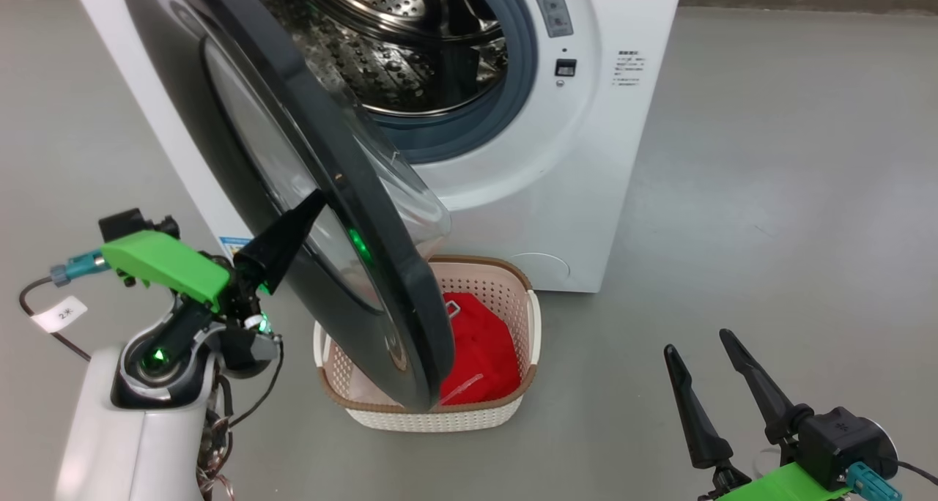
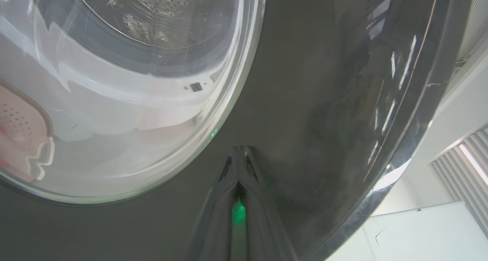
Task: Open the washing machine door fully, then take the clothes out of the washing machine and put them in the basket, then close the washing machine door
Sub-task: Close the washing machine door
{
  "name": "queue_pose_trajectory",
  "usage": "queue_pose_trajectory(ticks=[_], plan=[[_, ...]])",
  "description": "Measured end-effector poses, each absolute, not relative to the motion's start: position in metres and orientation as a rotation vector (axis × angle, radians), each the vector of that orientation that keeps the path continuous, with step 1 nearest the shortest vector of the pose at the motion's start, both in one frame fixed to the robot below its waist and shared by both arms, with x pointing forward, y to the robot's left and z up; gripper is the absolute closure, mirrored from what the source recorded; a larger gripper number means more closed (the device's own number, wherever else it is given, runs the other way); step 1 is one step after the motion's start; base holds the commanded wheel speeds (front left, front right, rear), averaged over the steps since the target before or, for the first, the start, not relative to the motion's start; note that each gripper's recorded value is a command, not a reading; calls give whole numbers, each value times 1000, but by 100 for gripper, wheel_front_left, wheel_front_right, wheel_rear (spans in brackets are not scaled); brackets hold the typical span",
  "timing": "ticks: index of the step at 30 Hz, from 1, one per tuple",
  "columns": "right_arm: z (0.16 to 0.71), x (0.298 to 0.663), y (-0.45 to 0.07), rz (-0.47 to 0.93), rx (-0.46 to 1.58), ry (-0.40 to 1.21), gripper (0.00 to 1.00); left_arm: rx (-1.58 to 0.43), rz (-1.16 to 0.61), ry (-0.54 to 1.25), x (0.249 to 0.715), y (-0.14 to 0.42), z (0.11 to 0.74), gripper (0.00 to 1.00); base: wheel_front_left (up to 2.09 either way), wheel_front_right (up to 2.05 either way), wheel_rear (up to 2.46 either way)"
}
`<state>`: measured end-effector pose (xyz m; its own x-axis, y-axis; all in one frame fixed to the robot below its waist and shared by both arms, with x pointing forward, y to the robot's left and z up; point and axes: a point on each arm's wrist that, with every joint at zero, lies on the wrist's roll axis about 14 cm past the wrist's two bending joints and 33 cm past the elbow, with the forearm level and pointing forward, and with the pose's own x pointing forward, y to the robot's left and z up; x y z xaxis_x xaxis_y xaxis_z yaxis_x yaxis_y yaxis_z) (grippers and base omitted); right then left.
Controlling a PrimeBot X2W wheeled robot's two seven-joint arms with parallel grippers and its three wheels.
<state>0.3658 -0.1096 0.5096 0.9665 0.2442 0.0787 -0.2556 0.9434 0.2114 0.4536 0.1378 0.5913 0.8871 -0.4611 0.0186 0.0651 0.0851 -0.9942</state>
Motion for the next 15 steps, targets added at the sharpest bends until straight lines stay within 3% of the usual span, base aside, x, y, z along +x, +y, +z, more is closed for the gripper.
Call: queue_pose_trajectory(ticks=[15], plan=[[506,365,-129,194,221,-48,0,-1442,-467,369,473,106,590,100,0,0,0]])
